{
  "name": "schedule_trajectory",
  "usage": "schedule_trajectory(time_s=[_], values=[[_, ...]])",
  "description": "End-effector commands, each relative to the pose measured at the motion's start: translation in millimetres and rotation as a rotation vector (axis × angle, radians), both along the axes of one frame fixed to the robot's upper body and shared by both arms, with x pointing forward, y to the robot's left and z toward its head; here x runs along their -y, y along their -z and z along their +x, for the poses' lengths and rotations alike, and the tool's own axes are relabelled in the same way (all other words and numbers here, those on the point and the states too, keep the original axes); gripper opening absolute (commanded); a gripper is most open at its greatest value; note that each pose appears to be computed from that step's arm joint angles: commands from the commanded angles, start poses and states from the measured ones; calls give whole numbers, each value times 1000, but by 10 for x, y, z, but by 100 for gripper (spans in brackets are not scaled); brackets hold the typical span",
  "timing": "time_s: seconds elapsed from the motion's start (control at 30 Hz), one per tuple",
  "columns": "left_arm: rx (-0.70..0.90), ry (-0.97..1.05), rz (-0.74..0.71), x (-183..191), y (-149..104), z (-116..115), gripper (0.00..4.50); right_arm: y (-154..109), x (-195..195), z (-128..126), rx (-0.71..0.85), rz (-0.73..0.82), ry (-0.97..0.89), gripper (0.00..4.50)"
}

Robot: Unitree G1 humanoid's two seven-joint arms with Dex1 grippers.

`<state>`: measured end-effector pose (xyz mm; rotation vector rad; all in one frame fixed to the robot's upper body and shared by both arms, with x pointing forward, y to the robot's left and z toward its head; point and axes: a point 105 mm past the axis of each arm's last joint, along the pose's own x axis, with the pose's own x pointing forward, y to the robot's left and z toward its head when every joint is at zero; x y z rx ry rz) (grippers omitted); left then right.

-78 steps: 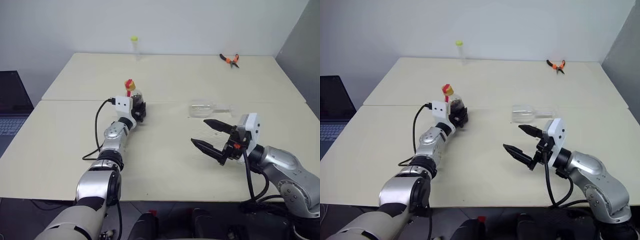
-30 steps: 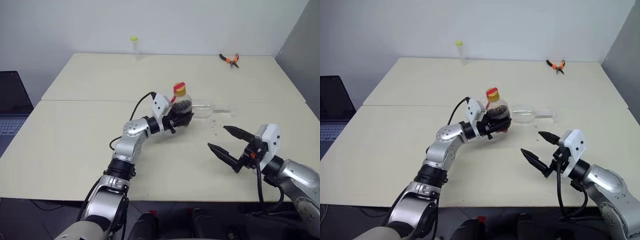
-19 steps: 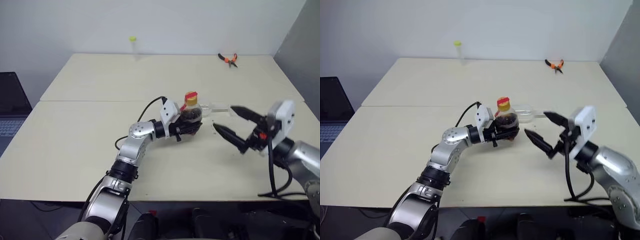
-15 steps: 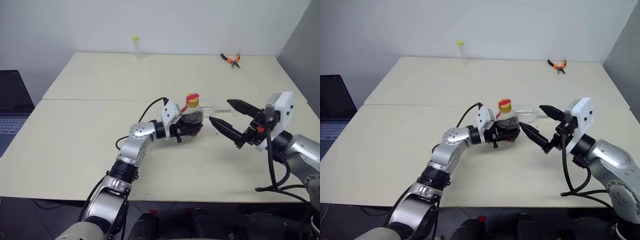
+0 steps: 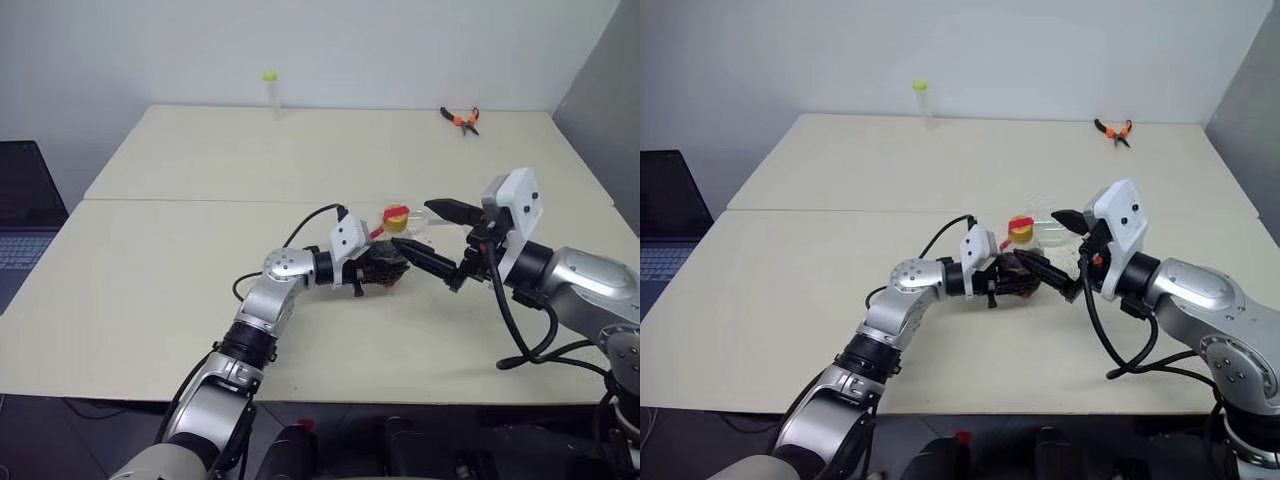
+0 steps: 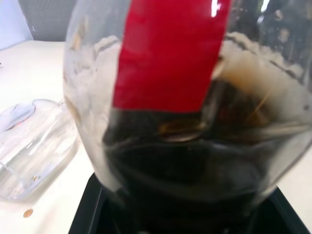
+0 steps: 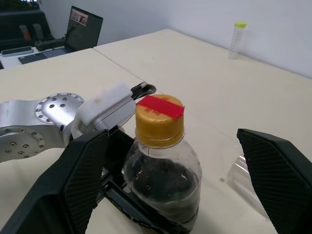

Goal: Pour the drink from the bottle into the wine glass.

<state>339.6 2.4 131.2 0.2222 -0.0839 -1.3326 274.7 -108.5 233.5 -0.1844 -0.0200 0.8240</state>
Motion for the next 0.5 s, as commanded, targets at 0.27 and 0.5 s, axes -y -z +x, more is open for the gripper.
schedule_trajectory(time_s=[0.27,0.5], values=[[71,54,-11,116,-131,-50,165,-40,-68,50,3,-4,14,450],[77,60,-7,118,-116,-72,165,-25,-134,95,-25,3,4,450]])
